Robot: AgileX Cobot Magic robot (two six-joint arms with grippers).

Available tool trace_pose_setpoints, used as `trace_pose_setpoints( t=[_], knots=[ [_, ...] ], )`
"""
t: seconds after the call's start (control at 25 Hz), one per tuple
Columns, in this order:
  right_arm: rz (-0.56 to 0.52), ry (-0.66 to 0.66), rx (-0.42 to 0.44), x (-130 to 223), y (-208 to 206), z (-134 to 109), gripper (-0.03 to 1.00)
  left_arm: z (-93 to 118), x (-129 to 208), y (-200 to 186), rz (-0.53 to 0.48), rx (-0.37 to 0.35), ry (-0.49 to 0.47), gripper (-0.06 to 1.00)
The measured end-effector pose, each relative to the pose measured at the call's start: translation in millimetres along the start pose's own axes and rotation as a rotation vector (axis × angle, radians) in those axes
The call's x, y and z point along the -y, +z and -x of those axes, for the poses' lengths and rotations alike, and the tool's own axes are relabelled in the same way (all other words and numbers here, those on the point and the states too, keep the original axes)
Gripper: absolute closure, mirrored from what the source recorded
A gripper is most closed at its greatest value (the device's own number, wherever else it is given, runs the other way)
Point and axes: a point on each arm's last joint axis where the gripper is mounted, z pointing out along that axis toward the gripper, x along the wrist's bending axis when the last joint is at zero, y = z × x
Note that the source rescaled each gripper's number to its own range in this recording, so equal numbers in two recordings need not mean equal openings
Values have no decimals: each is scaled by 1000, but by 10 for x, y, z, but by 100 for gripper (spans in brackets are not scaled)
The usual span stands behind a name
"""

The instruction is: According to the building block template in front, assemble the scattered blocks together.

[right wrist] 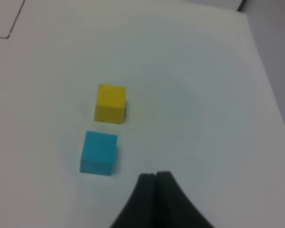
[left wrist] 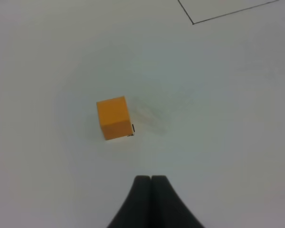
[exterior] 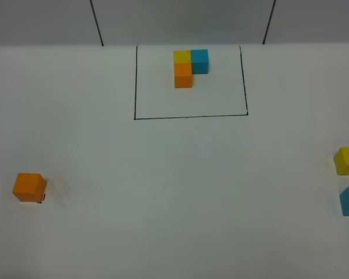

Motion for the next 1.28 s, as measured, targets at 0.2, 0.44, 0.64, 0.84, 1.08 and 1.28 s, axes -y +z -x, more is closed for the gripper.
trace_pose_setpoints(
  t=[0.2,0.44,0.64,0.84,1.08,1.28],
  knots=[
    [0,0,0,0,0,0,97,2,-1,0,1,2,-2,94],
    [0,0,0,0,0,0,97,-13,3,0,-4,-14,-10,94],
    [0,0,0,0,0,0,97,-73,16,3,-10,-80,-110,94],
    [0,0,0,0,0,0,97,-116,28,2,-15,-129,-171,94],
    [0,0,0,0,0,0,97,-129,27,6,-15,-142,-158,92],
    [0,0,0,0,0,0,97,-159,25,1,-18,-175,-81,67]
  ],
)
